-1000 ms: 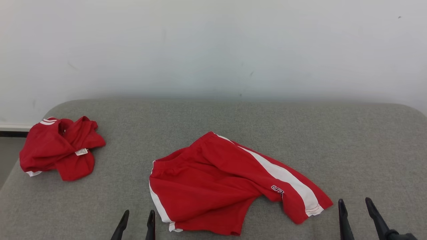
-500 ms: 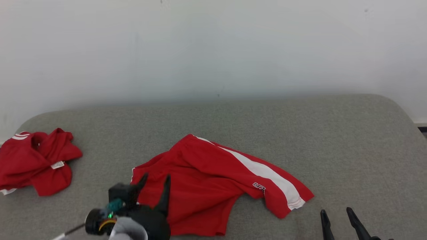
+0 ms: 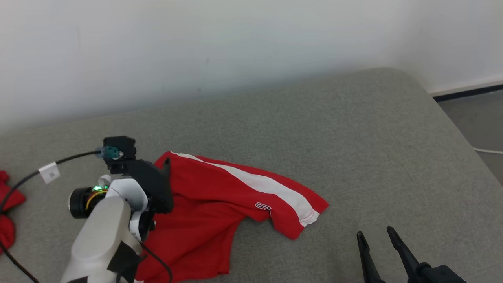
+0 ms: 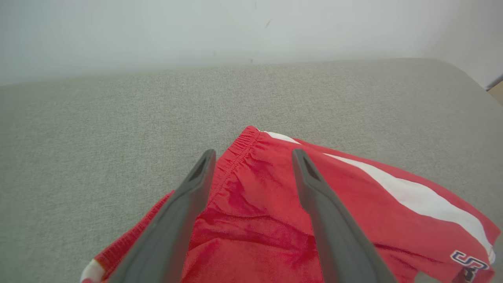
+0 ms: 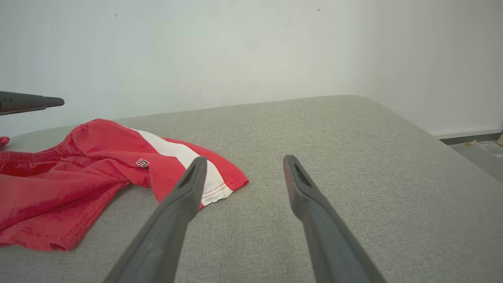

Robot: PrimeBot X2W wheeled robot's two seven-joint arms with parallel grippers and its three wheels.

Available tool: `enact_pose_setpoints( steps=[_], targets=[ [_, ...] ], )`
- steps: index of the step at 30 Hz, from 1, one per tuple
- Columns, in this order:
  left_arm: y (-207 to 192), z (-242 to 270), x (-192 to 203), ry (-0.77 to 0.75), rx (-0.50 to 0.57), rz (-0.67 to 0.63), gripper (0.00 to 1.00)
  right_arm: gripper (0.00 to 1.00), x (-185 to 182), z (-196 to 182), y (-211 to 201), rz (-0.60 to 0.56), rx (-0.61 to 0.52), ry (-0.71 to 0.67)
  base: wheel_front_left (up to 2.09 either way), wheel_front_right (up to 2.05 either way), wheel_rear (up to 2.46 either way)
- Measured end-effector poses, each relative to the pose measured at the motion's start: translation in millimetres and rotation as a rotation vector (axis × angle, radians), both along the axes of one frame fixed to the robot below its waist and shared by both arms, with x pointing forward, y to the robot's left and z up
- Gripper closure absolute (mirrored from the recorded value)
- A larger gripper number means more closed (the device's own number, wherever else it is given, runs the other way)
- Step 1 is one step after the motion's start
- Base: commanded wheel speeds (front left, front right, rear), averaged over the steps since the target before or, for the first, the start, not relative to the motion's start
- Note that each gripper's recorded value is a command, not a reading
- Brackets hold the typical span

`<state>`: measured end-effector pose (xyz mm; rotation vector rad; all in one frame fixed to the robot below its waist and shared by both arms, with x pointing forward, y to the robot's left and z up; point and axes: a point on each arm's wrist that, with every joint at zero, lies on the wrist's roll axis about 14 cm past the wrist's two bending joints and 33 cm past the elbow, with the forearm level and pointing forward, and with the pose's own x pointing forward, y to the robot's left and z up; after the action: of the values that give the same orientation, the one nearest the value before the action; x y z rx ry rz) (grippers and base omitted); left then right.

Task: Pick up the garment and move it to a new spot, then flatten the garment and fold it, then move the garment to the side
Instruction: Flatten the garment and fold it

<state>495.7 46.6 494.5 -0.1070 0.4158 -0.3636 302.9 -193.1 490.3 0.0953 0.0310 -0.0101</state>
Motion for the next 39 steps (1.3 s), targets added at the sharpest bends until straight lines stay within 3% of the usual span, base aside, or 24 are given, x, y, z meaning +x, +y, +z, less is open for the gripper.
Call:
enact_pose_setpoints(
  steps=[9, 22, 23, 25, 26, 33, 39],
  targets=[
    [-12.0, -43.1, 30.9, 0.216, 0.025, -0.002, 0.0, 0.0, -2.9, -23.8, -16.3, -0.071, 0.026, 0.077, 0.0, 0.0, 0.0],
    [-10.7, -72.1, 45.0, 0.319, 0.174, -0.007, 0.0, 0.0, 1.4, -31.2, -24.9, -0.1, 0.019, 0.106, 0.0, 0.0, 0.0],
    [-11.9, -71.4, 44.4, 0.324, 0.172, -0.01, 0.1, 0.0, 1.6, -31.2, -24.6, -0.099, 0.019, 0.105, 0.0, 0.0, 0.0],
    [-14.3, -74.2, 39.4, 0.346, 0.184, -0.029, 0.76, 0.0, 1.8, -31.7, -23.2, -0.095, 0.021, 0.105, 0.0, 0.0, 0.0],
    [-15.3, -74.1, 38.3, 0.347, 0.187, -0.035, 1.0, 0.0, 1.9, -31.8, -22.9, -0.094, 0.025, 0.104, 0.0, 0.0, 0.0],
    [-16.0, -68.4, 35.1, 0.332, 0.155, -0.038, 1.0, 0.0, 5.2, -32.0, -20.2, -0.083, 0.035, 0.1, 0.0, 0.0, 0.0],
    [-12.5, -51.9, 31.5, 0.258, 0.001, 0.015, 1.0, 0.0, 12.3, -33.3, -10.3, -0.044, 0.041, 0.1, 0.0, 0.0, 0.0]
  ],
)
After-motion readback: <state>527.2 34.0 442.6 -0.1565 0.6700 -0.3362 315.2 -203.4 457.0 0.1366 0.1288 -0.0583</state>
